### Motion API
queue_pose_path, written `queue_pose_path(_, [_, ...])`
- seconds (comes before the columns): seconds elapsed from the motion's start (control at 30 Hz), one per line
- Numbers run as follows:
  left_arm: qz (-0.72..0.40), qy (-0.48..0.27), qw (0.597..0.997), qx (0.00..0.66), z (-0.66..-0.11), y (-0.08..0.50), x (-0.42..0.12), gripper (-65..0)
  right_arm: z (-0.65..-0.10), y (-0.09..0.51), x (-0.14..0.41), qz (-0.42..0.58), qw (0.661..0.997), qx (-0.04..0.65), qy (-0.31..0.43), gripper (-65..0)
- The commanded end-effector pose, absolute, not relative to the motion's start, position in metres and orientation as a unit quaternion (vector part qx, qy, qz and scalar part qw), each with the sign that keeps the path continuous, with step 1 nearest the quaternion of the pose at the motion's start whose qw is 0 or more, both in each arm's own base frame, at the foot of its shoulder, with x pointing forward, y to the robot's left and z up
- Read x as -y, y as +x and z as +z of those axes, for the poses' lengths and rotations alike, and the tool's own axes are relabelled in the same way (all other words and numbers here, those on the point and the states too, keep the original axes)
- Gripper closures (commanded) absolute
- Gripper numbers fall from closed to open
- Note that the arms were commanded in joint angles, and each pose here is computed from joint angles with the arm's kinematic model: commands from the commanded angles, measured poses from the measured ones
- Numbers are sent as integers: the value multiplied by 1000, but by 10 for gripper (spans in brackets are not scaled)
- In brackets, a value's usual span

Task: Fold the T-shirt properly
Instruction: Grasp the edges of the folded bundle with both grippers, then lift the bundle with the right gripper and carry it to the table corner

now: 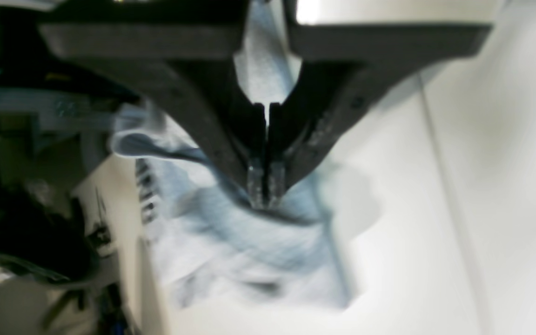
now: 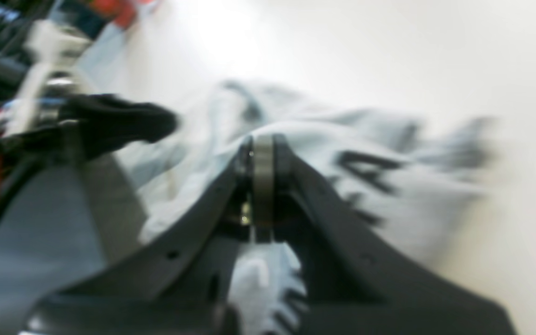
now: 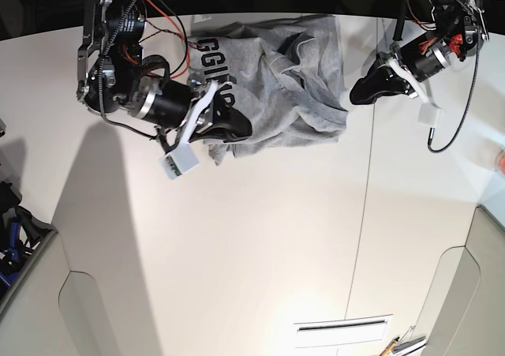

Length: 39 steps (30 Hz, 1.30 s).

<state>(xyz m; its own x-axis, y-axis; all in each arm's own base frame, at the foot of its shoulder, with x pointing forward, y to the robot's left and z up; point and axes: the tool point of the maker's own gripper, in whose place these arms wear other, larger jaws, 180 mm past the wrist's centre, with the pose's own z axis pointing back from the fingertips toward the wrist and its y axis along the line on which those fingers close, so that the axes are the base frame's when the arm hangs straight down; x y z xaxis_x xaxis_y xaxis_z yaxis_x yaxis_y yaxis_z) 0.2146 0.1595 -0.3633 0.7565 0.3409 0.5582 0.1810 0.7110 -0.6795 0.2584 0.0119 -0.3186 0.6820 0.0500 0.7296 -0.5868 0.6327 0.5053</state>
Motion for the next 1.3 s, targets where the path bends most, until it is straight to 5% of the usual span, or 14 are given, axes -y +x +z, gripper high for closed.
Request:
queue_pose_path(0.0, [30, -388, 844, 369, -344, 221, -156, 0, -304, 272, -8, 192, 823, 381, 376, 0])
queue_pose_path(0.17, [-28, -419, 826, 375, -318, 221, -122, 0, -305, 283, -2, 195, 831, 387, 350, 0])
queue_pose_path(0.43, [-121, -449, 835, 294, -341, 195, -45, 0, -324, 269, -36, 219, 825, 348, 387, 0])
queue_pose_path(0.77, [-139, -243, 929, 241, -415, 192, -98, 0, -410, 281, -20, 213, 886, 261, 319, 0])
queue_pose_path(1.27, [-102, -163, 908, 373, -400, 303, -130, 0, -413, 225, 8, 101, 876, 192, 432, 0])
